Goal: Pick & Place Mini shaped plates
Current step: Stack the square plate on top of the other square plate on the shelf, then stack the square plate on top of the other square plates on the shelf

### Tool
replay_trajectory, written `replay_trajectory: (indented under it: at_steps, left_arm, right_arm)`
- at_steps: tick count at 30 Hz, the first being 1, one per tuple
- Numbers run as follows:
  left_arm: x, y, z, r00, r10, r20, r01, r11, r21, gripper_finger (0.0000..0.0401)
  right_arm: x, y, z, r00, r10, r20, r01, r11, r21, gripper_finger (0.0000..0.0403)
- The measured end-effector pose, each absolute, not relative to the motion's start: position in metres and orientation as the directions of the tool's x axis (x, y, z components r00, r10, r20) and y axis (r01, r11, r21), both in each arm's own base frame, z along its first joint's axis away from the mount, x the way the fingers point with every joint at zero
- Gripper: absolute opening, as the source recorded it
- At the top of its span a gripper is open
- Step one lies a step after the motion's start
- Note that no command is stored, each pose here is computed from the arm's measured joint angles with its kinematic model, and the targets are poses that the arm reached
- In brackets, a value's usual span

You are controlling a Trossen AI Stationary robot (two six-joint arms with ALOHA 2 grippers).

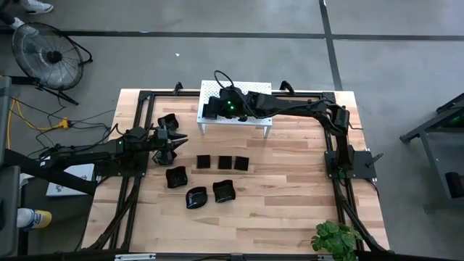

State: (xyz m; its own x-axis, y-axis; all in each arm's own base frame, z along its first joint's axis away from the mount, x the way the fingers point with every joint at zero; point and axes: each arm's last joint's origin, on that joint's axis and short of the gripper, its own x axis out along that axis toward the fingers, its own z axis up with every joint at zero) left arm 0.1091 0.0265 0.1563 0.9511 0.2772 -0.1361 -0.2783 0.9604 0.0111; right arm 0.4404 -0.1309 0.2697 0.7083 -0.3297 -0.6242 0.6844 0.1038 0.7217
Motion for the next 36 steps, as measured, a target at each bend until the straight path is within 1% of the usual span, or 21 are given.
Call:
replay_trajectory:
  at_steps: [12,16,19,26,31,36]
  left_arm:
    - [0.109,0.026,0.156,0.951,0.277,-0.136,-0.278,0.961,0.011,0.0073]
    - [0.109,0.026,0.156,0.951,0.277,-0.136,-0.278,0.961,0.011,0.0073]
    - [0.109,0.026,0.156,0.951,0.277,-0.136,-0.278,0.961,0.011,0.0073]
    - [0.109,0.026,0.156,0.951,0.277,-0.136,-0.278,0.961,0.011,0.0073]
    - [0.109,0.026,0.156,0.951,0.277,-0.136,-0.278,0.961,0.011,0.0073]
    - [0.109,0.026,0.156,0.951,0.277,-0.136,-0.278,0.96,0.011,0.0073]
  right_arm:
    - [0.44,-0.131,0.27,0.706,-0.334,-0.624,0.686,0.104,0.72,0.0066]
    - [0.44,-0.131,0.269,0.706,-0.334,-0.624,0.691,0.129,0.711,0.008]
    - [0.44,-0.131,0.269,0.706,-0.334,-0.624,0.692,0.139,0.708,0.0084]
    - [0.441,-0.129,0.269,0.719,-0.306,-0.624,0.69,0.205,0.695,0.0085]
    - [0.443,-0.122,0.271,0.735,-0.278,-0.619,0.678,0.265,0.686,0.0085]
    - [0.442,-0.115,0.277,0.757,-0.239,-0.609,0.652,0.351,0.672,0.0085]
